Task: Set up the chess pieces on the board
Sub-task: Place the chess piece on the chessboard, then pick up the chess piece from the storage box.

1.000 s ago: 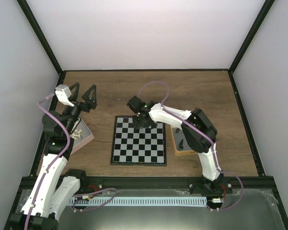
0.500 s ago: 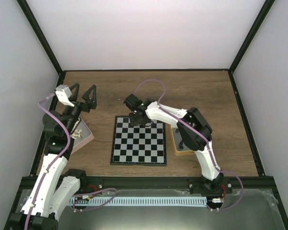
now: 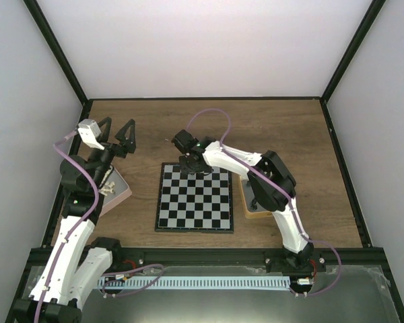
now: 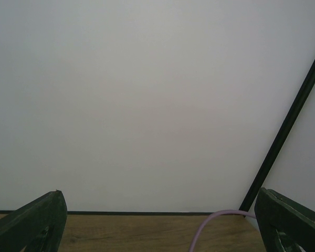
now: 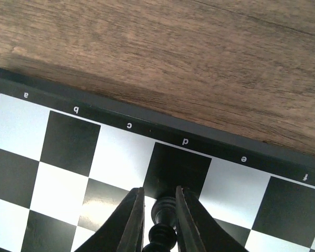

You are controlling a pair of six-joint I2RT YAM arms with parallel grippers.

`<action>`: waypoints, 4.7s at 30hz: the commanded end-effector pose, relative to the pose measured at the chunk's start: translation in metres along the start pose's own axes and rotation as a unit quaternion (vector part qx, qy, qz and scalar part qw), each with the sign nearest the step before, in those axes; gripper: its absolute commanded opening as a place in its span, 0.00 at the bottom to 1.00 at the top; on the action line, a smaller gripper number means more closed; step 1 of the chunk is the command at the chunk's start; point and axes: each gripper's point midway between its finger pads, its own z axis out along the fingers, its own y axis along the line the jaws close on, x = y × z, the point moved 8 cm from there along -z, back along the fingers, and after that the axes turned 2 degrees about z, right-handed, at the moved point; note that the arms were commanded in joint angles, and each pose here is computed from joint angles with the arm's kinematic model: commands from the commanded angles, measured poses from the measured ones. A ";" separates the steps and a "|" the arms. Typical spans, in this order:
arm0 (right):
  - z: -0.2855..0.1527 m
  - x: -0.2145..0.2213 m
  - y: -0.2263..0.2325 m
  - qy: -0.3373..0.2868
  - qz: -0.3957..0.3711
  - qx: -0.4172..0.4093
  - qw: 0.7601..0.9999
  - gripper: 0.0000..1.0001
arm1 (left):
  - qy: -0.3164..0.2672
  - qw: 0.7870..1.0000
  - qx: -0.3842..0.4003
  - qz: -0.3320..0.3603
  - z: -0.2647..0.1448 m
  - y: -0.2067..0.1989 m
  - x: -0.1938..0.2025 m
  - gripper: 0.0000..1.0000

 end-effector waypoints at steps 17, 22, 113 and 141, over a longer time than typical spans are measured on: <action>0.006 -0.017 0.002 -0.048 -0.003 0.051 0.998 0.14 | -0.004 1.000 -0.003 0.008 -0.001 0.002 0.001 1.00; 0.003 -0.017 0.004 -0.044 -0.003 0.037 0.998 0.19 | -0.004 1.000 -0.002 0.008 -0.001 0.002 0.001 1.00; -0.042 0.103 -0.249 -0.015 0.340 0.121 0.932 0.39 | -0.004 1.000 0.000 -0.014 0.004 0.007 0.011 1.00; -0.112 0.071 -0.195 -0.163 0.213 -0.013 0.963 0.16 | 0.306 0.941 0.019 -0.145 0.044 0.010 0.069 1.00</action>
